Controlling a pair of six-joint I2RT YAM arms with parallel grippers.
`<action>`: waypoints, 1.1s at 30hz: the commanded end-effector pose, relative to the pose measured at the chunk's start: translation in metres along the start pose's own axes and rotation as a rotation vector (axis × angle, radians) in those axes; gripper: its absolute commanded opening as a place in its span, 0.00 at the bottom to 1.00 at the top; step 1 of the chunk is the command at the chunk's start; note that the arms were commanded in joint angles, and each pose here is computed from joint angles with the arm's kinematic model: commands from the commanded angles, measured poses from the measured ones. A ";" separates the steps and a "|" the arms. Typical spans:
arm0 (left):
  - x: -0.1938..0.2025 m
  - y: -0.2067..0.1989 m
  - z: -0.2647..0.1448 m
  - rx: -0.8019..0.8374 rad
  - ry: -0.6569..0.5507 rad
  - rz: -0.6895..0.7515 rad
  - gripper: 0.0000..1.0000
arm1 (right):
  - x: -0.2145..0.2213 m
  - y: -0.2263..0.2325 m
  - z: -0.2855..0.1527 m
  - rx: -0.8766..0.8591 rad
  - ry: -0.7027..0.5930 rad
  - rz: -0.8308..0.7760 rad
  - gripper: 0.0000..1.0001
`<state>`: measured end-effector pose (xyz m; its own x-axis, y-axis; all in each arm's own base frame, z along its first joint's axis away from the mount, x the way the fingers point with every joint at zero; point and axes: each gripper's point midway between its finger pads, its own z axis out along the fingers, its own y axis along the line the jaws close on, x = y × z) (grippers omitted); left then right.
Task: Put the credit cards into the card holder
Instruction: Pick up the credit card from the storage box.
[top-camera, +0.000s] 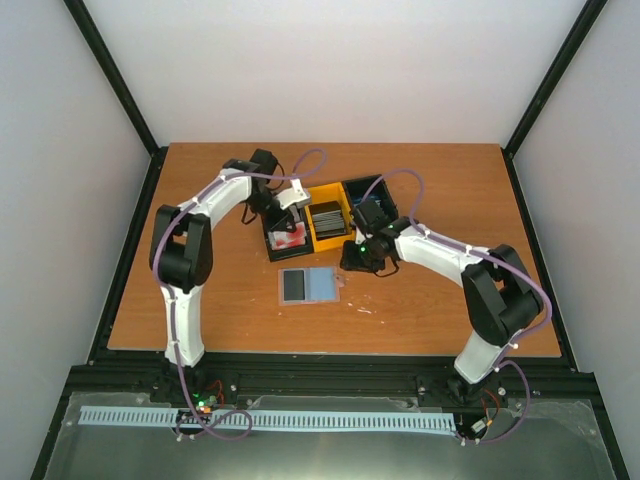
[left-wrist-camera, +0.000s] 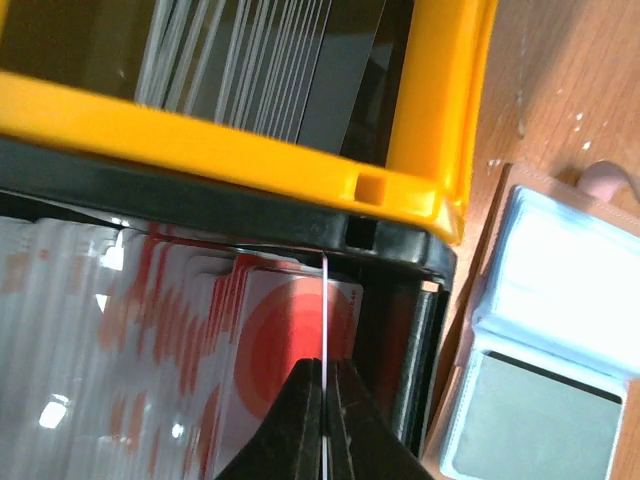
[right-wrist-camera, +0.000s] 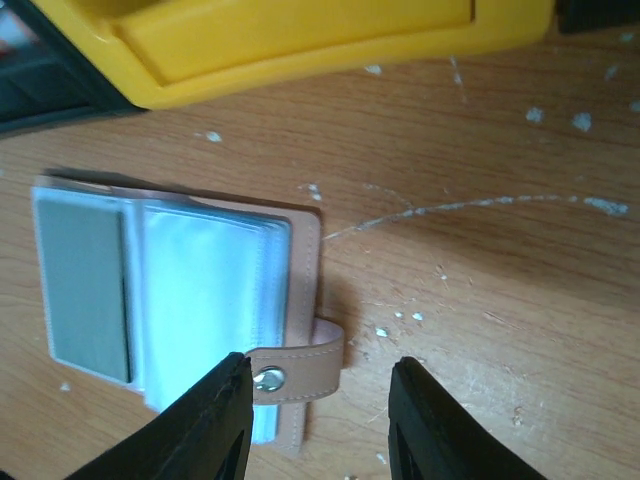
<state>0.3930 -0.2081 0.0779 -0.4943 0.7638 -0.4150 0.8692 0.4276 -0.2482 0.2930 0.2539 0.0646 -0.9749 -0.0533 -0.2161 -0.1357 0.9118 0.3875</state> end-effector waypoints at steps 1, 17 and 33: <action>-0.038 -0.014 -0.070 -0.061 -0.152 0.110 0.01 | -0.027 0.026 -0.035 -0.072 -0.116 -0.061 0.38; -0.097 -0.103 -0.248 0.044 -0.826 -0.243 0.01 | -0.074 0.150 -0.188 -0.688 -0.380 -0.182 0.56; -0.078 -0.170 -0.275 0.730 -0.829 -1.007 0.01 | -0.053 0.209 -0.252 -0.988 -0.236 -0.042 0.65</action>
<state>0.2899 -0.2082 0.3855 -0.8926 -0.2578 -0.3698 0.3271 0.1940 -0.9249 0.2796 0.3364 0.3799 -0.8639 0.1211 -0.4889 -0.4731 0.1381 0.8701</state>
